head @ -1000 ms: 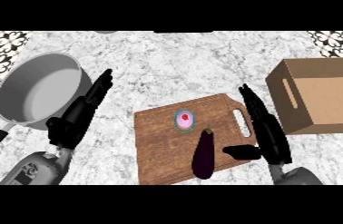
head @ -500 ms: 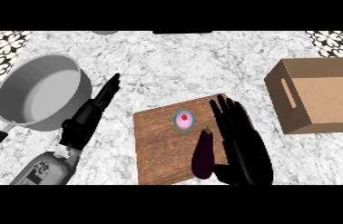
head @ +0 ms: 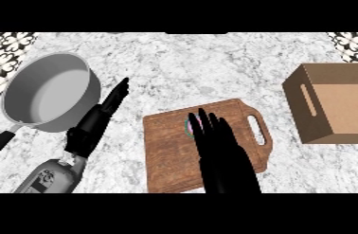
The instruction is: Pick the cupcake from the cutting board and place it in the cardboard box
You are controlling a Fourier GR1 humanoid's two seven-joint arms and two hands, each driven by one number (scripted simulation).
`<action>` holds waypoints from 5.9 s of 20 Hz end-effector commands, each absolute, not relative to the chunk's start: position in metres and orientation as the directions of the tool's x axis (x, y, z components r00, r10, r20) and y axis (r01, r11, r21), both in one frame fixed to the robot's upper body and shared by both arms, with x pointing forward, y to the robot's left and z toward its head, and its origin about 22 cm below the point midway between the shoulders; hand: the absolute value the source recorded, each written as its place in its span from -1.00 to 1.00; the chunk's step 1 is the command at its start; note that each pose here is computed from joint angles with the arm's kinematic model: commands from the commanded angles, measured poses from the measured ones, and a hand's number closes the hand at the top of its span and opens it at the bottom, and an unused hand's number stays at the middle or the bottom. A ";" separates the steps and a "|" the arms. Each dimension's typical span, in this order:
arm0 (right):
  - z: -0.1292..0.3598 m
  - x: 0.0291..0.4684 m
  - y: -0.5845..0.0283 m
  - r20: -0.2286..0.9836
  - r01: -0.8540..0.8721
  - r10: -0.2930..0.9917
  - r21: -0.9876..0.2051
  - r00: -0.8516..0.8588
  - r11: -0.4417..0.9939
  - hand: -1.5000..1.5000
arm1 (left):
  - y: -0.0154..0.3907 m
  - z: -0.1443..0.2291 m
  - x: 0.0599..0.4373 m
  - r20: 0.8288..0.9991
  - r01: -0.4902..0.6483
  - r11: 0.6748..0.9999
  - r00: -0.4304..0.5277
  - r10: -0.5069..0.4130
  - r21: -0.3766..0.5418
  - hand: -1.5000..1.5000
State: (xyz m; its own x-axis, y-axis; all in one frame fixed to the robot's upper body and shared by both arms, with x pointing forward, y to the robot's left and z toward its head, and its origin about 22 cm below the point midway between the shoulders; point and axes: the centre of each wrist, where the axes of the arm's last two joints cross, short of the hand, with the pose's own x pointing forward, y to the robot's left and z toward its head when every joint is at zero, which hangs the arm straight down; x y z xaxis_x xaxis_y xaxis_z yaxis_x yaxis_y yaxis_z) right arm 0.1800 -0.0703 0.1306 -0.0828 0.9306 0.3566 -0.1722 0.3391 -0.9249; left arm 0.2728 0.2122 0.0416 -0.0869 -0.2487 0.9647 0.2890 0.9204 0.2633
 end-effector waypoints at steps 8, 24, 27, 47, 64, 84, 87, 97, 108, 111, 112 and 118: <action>0.119 0.218 -0.034 0.349 -0.231 0.937 -0.909 0.029 0.346 -1.00 | 0.203 0.038 0.291 0.964 0.294 0.918 -0.091 -0.251 0.267 0.00; 0.064 0.248 -0.043 0.301 -0.239 0.952 -0.922 0.052 0.304 -1.00 | 0.199 0.034 0.301 0.969 0.296 0.923 -0.092 -0.228 0.245 0.00; 0.077 0.253 -0.038 0.300 -0.251 0.951 -0.917 0.076 0.309 -1.00 | 0.205 0.031 0.284 0.965 0.300 0.918 -0.090 -0.245 0.261 0.00; 0.029 0.260 -0.045 0.224 -0.366 0.969 -0.897 0.106 0.247 -1.00 | 0.214 0.046 0.276 0.963 0.291 0.918 -0.094 -0.252 0.269 0.00; -0.012 0.273 -0.062 0.135 -0.349 0.989 -0.926 0.056 0.146 1.00 | 0.196 0.032 0.271 0.967 0.311 0.916 -0.080 -0.241 0.253 0.00; 0.066 0.160 -0.412 0.070 0.054 0.949 -0.994 -0.308 0.091 1.00 | 0.235 0.047 0.274 0.964 0.239 0.934 -0.072 -0.257 0.266 0.00; 0.102 0.152 -0.409 0.123 0.074 0.925 -0.984 -0.360 0.160 1.00 | 0.236 0.030 0.269 0.963 0.237 0.933 -0.069 -0.261 0.270 0.00; 0.180 0.119 -0.442 0.303 0.190 0.872 -0.898 -0.386 0.396 1.00 | 0.220 0.031 0.269 0.964 0.215 0.940 -0.065 -0.256 0.264 0.00; 0.262 0.109 -0.480 0.364 0.295 0.905 -0.860 -0.218 0.417 1.00 | 0.197 0.043 0.277 0.965 0.271 0.926 -0.085 -0.249 0.262 0.00; 0.261 0.126 -0.474 0.388 0.310 0.900 -0.846 -0.201 0.434 1.00 | 0.240 0.052 0.281 0.968 0.289 0.924 -0.096 -0.230 0.248 0.00; 0.254 0.130 -0.483 0.401 0.300 0.897 -0.846 -0.187 0.440 1.00 | 0.208 0.033 0.283 0.961 0.294 0.915 -0.086 -0.262 0.276 0.00; 0.277 0.168 -0.492 0.434 0.297 0.885 -0.834 -0.168 0.465 1.00 | 0.201 0.029 0.287 0.966 0.310 0.915 -0.079 -0.246 0.258 0.00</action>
State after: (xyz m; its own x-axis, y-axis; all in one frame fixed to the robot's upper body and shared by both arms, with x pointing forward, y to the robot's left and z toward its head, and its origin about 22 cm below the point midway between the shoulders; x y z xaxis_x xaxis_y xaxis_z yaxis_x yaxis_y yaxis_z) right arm 0.1473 -0.4862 0.2628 -0.1852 0.8899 0.4168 0.2898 0.4547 -0.8421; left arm 0.2822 0.2053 0.0390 -0.0926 -0.2484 0.9642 0.2961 0.9177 0.2648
